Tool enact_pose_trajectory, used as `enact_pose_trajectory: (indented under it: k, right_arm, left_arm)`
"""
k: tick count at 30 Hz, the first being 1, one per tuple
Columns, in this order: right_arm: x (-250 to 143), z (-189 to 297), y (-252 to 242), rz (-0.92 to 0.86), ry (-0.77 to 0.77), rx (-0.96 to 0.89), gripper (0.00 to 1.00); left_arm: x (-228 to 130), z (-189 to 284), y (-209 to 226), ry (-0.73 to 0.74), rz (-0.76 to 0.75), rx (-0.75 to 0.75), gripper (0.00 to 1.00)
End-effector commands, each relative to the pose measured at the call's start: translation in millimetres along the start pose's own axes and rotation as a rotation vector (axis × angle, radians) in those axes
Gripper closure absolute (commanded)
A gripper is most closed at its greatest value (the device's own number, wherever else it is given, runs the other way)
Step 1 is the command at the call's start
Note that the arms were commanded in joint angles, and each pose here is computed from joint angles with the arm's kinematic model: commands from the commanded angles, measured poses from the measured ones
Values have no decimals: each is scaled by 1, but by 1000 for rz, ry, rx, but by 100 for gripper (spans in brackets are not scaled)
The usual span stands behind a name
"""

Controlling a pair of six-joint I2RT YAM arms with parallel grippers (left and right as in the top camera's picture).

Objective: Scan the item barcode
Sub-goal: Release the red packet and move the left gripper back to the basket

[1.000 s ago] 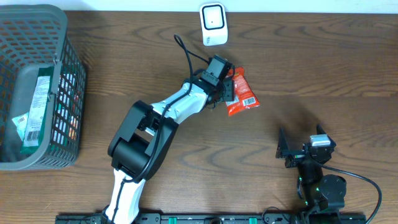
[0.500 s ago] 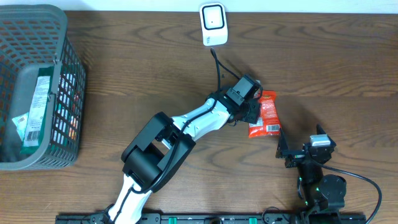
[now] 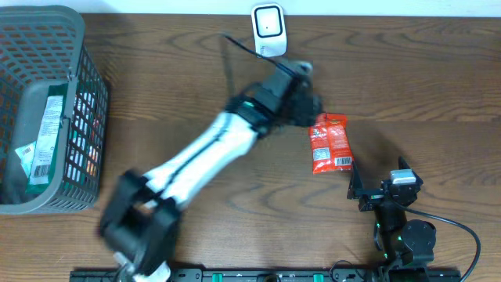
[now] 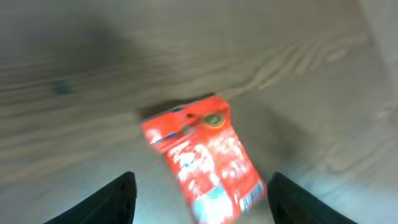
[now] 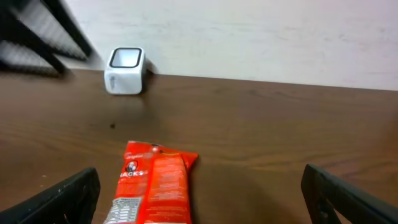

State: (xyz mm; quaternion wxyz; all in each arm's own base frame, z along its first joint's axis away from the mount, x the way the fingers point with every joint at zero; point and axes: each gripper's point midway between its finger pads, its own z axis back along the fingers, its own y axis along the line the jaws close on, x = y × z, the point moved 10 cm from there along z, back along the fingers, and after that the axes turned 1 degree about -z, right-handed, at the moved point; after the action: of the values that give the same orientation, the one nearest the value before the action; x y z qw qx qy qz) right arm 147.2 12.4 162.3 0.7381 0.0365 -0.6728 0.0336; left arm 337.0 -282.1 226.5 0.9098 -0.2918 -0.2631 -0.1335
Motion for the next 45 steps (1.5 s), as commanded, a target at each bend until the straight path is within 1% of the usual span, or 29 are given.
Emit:
enact_pose_trajectory:
  k: [1, 5, 8, 9, 10, 12, 13, 14, 16, 18, 19, 21, 23, 24, 26, 27, 31, 40, 41, 45]
  right_arm:
    - [0, 0, -1, 11, 0, -5, 1]
    - [0, 0, -1, 11, 0, -5, 1]
    - [0, 0, -1, 11, 0, -5, 1]
    - [0, 0, -1, 11, 0, -5, 1]
    - [0, 0, -1, 11, 0, -5, 1]
    - [0, 0, -1, 11, 0, -5, 1]
    - [0, 0, -1, 11, 0, -5, 1]
    - [0, 0, -1, 11, 0, -5, 1]
    - [0, 0, -1, 11, 0, -5, 1]
    - [0, 0, -1, 11, 0, -5, 1]
    - [0, 0, -1, 11, 0, -5, 1]
    - [0, 0, -1, 11, 0, -5, 1]
    - [0, 0, -1, 11, 0, -5, 1]
    - [0, 0, -1, 11, 0, -5, 1]
    - [0, 0, -1, 11, 0, -5, 1]
    - [0, 0, -1, 11, 0, -5, 1]
    - [0, 0, -1, 11, 0, -5, 1]
    - [0, 0, -1, 11, 0, -5, 1]
    - [0, 0, -1, 11, 0, -5, 1]
    - [0, 0, -1, 11, 0, -5, 1]
  left_arm:
    - [42, 98, 42, -169, 99, 86, 31]
    - [58, 213, 105, -404, 244, 230, 31]
    - [51, 304, 146, -633, 348, 374, 31]
    - [48, 318, 152, -668, 363, 401, 31]
    - [40, 346, 163, -740, 396, 461, 31]
    - [24, 386, 181, -834, 460, 568, 31]
    - [16, 400, 191, -862, 498, 618, 30]
    - [7, 412, 202, -879, 540, 665, 25]
    - [-12, 428, 229, -877, 644, 749, 22]
    - [-24, 432, 249, -854, 718, 787, 20]
    - [-34, 429, 271, -811, 793, 807, 18]
    - [-44, 419, 299, -738, 869, 812, 15]
    - [-50, 406, 320, -649, 881, 817, 13]
    - [-55, 392, 339, -561, 878, 815, 11]
    - [-63, 373, 364, -440, 851, 811, 8]
    - [-66, 367, 372, -402, 838, 808, 6]
    - [-79, 346, 393, -242, 750, 796, 5]
    - [-105, 305, 428, -73, 831, 719, 4]
    - [-107, 298, 430, -48, 835, 706, 1]
    - [-108, 263, 435, 68, 755, 642, 0]
